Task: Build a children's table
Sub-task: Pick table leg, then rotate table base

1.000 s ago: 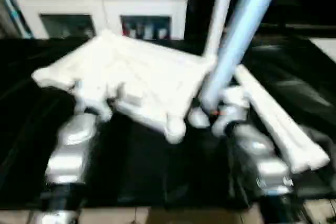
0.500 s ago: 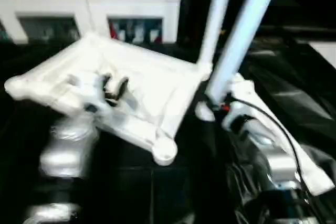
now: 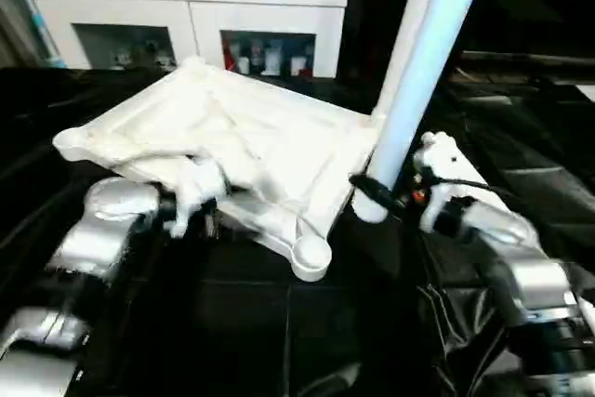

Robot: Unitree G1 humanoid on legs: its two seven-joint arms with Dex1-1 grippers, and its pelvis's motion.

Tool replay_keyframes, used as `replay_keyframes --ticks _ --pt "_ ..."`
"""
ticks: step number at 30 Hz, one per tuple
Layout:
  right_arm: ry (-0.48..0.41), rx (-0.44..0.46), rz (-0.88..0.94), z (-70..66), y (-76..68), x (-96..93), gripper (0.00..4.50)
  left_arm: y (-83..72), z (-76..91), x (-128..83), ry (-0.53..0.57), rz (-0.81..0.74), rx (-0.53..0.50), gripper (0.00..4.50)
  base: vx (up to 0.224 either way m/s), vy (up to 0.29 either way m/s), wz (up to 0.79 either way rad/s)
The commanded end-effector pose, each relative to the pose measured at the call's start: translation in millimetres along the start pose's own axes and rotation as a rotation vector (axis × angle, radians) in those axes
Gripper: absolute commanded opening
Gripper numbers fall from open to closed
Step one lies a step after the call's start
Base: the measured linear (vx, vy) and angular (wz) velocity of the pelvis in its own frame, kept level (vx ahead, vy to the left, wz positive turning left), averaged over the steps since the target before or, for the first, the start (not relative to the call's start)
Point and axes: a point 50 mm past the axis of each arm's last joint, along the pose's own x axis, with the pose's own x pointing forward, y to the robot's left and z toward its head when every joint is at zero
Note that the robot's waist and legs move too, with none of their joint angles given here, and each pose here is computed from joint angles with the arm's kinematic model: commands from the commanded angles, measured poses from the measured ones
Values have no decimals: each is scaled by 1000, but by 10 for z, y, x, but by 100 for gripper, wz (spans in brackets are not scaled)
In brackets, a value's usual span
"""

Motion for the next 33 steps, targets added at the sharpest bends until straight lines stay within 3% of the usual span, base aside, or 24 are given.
replay_keyframes --ticks 1,14,25,29,32,33 --pt "-11 -30 23 43 1 -18 186 41 54 1 31 -51 53 344 0 0 0" --pt "35 -64 98 -8 57 -121 186 134 32 98 207 -250 204 232 0 0 0" --pt "49 -73 131 -44 140 -74 186 218 -4 180 332 -238 322 135 0 0 0" --pt "45 -76 154 -7 183 -63 186 263 9 188 392 -237 360 111 0 0 0" --pt "25 -101 175 132 151 -47 186 347 80 138 449 -237 402 85 0 0 0" --pt "24 -116 178 118 135 -24 186 360 68 134 481 -235 421 79 0 0 0"
